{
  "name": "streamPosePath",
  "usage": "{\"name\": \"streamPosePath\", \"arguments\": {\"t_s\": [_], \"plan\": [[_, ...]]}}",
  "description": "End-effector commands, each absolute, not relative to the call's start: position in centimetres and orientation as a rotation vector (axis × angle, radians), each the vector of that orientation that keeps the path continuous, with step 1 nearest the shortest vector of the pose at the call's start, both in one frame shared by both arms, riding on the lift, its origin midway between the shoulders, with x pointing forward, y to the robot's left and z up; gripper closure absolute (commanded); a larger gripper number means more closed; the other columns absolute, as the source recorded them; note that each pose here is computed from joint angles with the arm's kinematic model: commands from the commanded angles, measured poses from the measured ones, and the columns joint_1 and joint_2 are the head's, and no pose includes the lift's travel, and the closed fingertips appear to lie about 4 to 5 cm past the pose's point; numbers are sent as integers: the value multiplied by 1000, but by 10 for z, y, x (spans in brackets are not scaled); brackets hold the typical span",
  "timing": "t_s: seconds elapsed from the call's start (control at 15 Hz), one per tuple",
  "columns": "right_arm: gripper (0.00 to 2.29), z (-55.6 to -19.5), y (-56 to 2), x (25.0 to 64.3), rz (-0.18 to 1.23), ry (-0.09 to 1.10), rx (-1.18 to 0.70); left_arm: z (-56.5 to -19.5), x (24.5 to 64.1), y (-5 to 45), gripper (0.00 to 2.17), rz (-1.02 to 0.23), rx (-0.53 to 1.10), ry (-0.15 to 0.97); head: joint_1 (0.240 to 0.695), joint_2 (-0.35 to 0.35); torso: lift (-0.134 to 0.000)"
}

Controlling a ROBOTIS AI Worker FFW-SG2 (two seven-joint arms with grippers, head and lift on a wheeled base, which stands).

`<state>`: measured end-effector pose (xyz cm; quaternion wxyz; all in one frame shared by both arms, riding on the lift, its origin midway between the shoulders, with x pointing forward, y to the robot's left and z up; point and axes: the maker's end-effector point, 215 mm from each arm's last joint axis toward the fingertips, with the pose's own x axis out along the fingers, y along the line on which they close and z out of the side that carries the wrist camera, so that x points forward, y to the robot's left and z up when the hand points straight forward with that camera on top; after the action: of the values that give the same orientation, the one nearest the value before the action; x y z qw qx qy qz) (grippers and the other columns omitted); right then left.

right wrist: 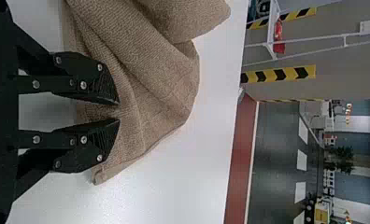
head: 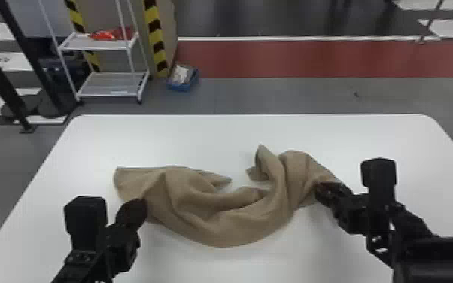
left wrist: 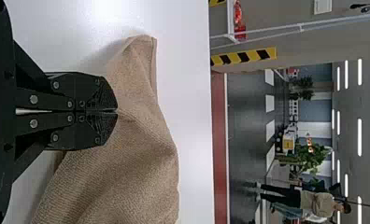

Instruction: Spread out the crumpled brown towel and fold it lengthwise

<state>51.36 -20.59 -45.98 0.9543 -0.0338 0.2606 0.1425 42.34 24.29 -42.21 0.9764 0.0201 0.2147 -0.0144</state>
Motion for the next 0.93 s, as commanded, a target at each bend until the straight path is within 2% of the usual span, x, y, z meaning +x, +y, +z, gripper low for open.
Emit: {"name": "streamPosePath", "arguments": {"t_s": [0.0, 0.13, 0.47, 0.67, 0.87], "plan": [[1470, -446, -209, 516, 306, 495, -48, -420, 422, 244, 1696, -28, 43, 446, 695, 41, -125], [1477, -436, -214, 516, 313, 475, -48, -404, 423, 244, 1696, -30, 38, 423, 695, 46, -125], [1477, -347, -250, 508, 291, 337, 37, -356, 418, 237, 1696, -41, 47, 382, 695, 20, -125], [1477, -295, -277, 490, 264, 292, 102, -337, 400, 238, 1696, -37, 77, 442, 695, -9, -125], [1477, -261, -308, 472, 228, 291, 172, -326, 380, 250, 1696, -7, 119, 510, 695, -51, -125]]}}
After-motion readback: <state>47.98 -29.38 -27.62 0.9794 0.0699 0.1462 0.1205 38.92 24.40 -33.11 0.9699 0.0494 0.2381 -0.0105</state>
